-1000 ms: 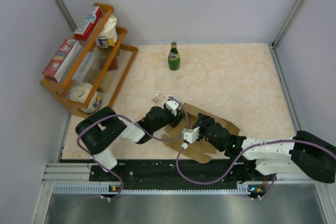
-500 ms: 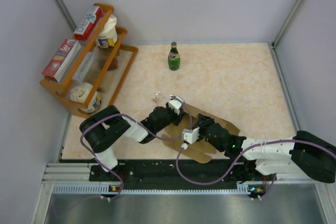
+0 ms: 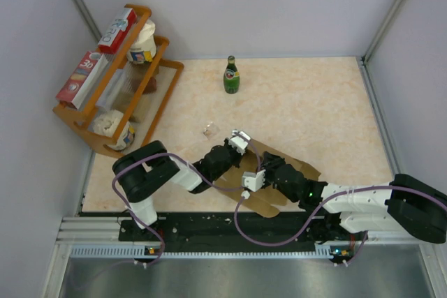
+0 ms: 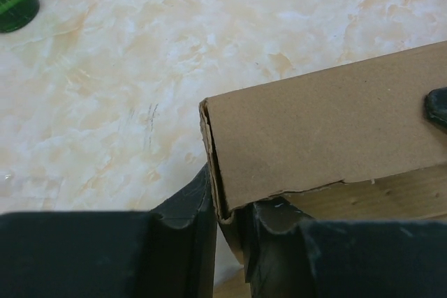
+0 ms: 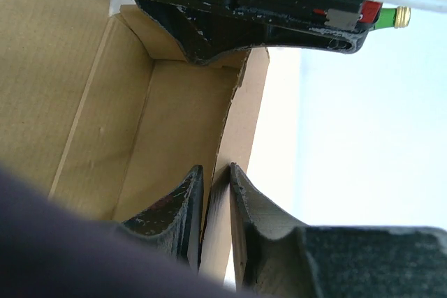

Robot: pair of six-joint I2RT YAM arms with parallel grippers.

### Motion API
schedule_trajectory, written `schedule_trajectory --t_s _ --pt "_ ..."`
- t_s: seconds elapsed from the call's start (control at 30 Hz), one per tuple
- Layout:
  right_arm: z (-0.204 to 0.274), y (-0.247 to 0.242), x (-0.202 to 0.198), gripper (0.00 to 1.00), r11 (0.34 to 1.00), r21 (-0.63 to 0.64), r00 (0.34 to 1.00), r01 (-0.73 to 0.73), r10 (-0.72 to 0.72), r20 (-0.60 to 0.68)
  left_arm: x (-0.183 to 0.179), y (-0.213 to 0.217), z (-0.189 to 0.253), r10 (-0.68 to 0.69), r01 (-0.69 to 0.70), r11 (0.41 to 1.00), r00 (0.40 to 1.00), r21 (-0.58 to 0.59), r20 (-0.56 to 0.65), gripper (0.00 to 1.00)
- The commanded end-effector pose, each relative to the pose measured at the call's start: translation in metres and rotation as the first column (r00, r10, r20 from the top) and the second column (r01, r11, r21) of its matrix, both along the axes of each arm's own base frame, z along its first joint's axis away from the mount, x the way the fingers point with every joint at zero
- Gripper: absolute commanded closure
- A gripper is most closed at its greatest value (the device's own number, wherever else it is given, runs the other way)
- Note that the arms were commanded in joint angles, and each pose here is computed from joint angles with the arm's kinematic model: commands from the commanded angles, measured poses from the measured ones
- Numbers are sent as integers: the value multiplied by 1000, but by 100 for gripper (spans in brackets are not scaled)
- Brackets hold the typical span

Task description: Fold the paper box

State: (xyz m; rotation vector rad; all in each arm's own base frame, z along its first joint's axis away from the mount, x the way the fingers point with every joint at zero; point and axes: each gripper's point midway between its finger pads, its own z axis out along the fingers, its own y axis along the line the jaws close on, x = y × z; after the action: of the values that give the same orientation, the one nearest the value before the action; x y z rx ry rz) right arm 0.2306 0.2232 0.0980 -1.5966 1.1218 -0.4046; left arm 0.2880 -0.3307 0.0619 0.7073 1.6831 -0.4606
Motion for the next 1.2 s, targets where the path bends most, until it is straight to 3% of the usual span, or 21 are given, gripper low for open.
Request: schedule_trajectory --t_s 0.0,0.23,0.5,0.73,1.03,1.17 --pt "1 9 -7 79 999 32 999 -32 33 -25 8 -10 20 32 -29 999 996 -35 86 80" --pt "0 9 -6 80 999 32 999 -29 30 -29 9 -11 19 51 -49 999 994 -24 94 90" --pt "1 9 -7 79 999 38 999 -28 30 -35 8 -12 20 63 -61 998 994 -23 94 94" --pt "9 11 -9 78 996 82 998 -29 33 -50 0 -8 26 55 -50 997 996 -60 73 59" --pt "12 9 -11 76 995 99 998 -23 29 -59 -25 -6 39 -24 25 989 1000 -144 8 51" --pt "20 11 -11 68 992 122 998 -24 31 -59 -35 1 42 -38 34 987 999 -157 -21 49"
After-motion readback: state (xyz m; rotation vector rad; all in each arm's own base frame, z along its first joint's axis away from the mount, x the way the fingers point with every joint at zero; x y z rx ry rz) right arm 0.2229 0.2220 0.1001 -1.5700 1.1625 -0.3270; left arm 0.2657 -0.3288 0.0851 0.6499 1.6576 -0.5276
